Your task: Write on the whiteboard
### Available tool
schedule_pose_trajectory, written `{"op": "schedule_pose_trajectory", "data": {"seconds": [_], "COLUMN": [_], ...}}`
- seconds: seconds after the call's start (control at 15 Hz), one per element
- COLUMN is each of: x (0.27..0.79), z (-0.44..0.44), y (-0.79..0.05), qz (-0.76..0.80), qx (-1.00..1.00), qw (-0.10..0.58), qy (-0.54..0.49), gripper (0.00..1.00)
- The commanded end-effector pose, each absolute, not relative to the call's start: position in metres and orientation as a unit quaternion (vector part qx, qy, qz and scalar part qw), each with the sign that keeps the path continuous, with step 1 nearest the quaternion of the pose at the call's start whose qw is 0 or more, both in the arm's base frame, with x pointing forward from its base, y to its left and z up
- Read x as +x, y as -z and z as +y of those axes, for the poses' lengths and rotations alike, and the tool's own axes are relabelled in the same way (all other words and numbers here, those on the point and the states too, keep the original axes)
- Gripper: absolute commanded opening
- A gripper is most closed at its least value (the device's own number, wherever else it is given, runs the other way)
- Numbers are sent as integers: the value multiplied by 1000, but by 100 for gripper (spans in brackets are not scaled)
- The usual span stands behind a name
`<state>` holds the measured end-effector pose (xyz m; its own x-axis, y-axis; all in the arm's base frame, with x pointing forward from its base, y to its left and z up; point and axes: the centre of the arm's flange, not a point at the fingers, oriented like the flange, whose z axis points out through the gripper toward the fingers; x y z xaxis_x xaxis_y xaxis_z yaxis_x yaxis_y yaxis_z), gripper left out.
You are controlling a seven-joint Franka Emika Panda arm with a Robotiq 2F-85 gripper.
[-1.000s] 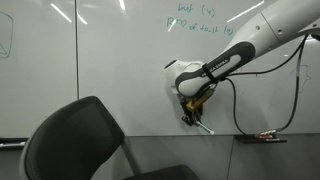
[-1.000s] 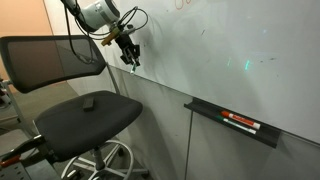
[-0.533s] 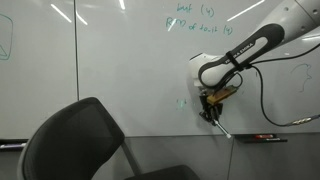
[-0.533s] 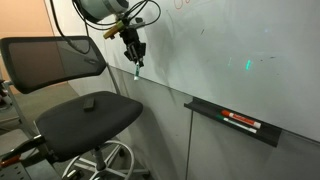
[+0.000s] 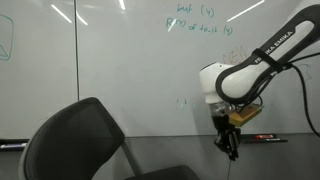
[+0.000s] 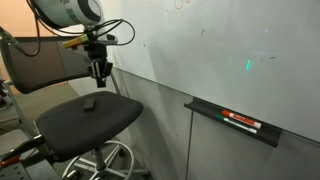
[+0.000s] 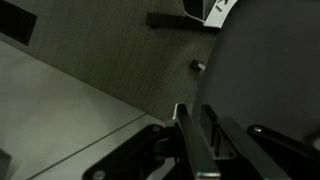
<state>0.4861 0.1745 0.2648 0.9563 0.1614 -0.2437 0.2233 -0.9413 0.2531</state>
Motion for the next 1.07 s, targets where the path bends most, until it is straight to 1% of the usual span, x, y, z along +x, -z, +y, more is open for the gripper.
{"op": "schedule_pose_trajectory", "data": {"seconds": [0.0, 0.33, 1.0], "x": [429, 407, 412], "z": [197, 207, 227], "y": [-248, -233, -227], "qz": [142, 161, 161], "qx": [974, 969, 975], "qw": [119, 116, 87], "qy": [129, 145, 123], "gripper": [13, 13, 13]}}
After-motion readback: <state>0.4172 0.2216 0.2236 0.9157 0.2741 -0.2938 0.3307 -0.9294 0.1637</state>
